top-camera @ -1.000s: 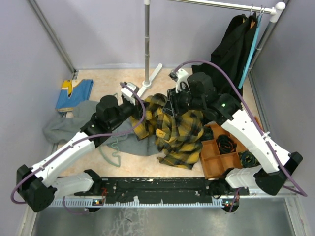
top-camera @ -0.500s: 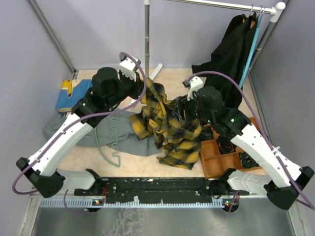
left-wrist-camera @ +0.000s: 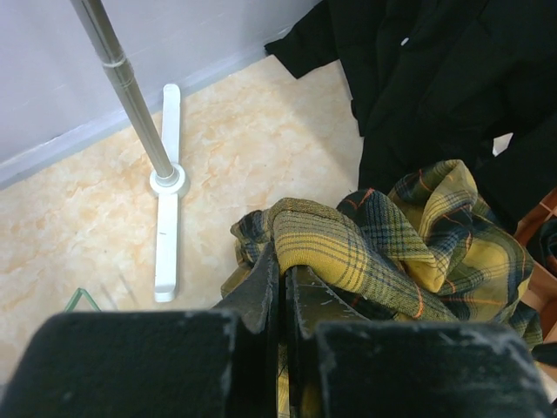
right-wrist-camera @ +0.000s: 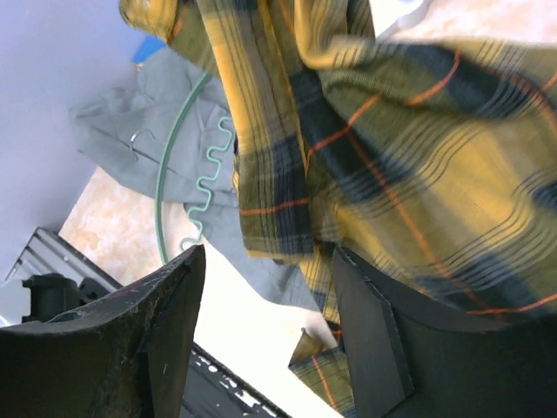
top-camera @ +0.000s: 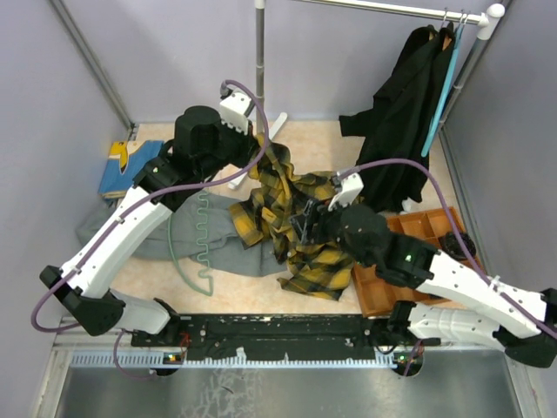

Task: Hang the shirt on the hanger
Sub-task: Adjust the shirt at the center of the board.

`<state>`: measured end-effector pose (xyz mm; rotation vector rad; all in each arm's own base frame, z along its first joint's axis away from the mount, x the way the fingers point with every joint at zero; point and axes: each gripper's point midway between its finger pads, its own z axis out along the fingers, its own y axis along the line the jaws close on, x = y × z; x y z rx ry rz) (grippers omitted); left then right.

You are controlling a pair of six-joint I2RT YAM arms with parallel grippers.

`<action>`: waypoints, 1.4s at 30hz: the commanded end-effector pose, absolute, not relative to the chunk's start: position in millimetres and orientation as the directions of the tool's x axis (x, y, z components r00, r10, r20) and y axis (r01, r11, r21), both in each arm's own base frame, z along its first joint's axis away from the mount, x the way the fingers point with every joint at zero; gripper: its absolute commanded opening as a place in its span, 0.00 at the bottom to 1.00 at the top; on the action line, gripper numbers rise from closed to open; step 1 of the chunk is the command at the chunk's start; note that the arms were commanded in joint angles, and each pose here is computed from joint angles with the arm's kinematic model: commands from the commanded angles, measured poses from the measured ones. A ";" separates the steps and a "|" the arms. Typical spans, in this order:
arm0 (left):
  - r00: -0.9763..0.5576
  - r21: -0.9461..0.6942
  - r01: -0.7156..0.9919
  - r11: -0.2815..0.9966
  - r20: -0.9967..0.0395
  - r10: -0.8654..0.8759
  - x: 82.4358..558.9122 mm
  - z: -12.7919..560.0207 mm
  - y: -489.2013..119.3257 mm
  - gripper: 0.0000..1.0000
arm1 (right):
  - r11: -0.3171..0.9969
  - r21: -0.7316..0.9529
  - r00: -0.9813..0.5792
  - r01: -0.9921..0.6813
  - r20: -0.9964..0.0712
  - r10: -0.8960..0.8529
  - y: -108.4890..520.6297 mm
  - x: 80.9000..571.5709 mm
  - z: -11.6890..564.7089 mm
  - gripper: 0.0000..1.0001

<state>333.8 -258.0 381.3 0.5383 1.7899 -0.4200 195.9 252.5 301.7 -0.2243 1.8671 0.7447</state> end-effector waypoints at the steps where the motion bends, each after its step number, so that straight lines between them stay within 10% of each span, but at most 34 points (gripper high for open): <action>1: -0.206 -0.015 0.531 0.847 -0.972 0.112 336.2 399.1 -254.3 0.00 | 0.780 0.537 -0.373 -0.321 -0.829 0.417 259.1 209.1 307.3 0.63; 13: -0.202 -0.008 0.518 0.855 -0.973 0.112 334.0 398.4 -248.3 0.00 | 0.822 0.512 -0.361 -0.249 -0.837 0.411 285.5 225.3 278.0 0.66; 19: -0.201 -0.020 0.479 0.878 -0.976 0.087 327.3 399.6 -234.0 0.00 | 0.880 0.427 -0.289 -0.208 -0.886 0.362 255.7 229.6 292.2 0.30; 23: -0.198 -0.086 0.483 0.871 -0.980 0.013 312.2 404.2 -228.3 0.00 | 0.882 0.394 -0.184 -0.260 -0.917 0.355 232.5 226.5 351.2 0.00; 42: 0.165 -0.025 0.777 0.629 -0.956 -0.242 235.6 623.4 -242.0 0.00 | 0.899 0.051 0.425 -0.435 -0.868 0.255 185.3 203.5 710.0 0.00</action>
